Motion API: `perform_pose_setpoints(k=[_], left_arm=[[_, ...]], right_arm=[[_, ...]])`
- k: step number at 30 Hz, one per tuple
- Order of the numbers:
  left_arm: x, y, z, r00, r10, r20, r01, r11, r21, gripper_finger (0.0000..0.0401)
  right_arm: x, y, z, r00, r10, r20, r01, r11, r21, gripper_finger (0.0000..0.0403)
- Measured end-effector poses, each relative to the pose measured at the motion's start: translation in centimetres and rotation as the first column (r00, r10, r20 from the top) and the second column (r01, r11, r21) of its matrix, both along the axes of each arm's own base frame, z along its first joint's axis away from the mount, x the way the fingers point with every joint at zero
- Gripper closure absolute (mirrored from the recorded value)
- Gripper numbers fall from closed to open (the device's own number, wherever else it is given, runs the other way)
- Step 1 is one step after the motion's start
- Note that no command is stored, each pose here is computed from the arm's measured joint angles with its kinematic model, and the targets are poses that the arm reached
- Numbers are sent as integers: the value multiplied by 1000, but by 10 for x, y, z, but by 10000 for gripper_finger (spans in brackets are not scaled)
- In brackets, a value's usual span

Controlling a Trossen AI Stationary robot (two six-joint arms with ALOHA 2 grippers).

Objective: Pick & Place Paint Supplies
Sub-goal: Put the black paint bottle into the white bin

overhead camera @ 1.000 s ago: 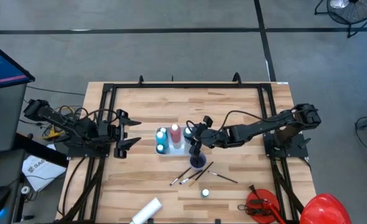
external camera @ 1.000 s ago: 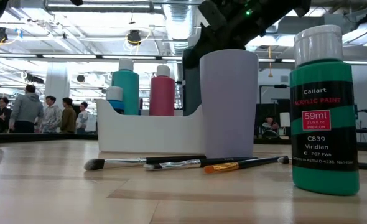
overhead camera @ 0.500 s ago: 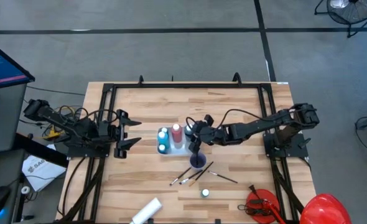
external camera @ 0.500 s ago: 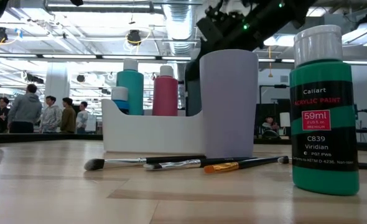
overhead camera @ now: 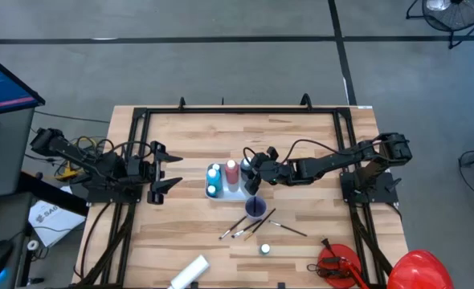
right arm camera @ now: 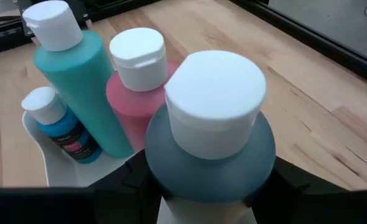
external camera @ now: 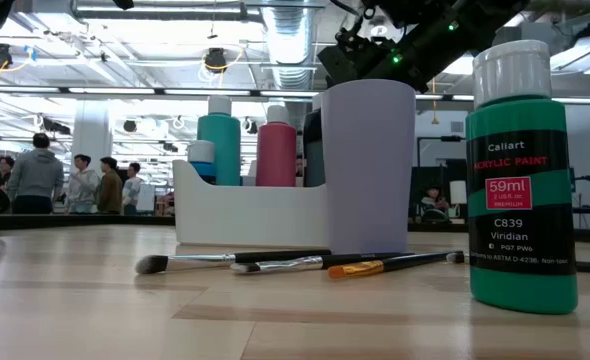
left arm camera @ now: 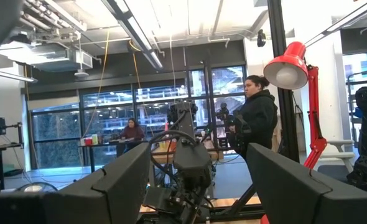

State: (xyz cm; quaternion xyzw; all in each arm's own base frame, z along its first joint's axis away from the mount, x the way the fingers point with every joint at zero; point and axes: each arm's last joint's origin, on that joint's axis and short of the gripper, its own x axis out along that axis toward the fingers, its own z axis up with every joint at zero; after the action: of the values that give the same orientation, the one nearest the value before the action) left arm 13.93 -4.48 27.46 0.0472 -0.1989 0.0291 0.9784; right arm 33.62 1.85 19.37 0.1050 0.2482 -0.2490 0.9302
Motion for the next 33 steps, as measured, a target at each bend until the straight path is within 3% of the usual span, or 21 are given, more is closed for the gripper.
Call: perform_pose_setpoints(k=[12,33], left_arm=[[0,0,0,1000,0,0,0,1000,0,139],[0,0,0,1000,0,0,0,1000,0,139]], right_arm=[[-2,-2,-3,999,-26,-22,26,999,25,225],[-4,-5,-5,998,-37,-48,38,999,34,187]])
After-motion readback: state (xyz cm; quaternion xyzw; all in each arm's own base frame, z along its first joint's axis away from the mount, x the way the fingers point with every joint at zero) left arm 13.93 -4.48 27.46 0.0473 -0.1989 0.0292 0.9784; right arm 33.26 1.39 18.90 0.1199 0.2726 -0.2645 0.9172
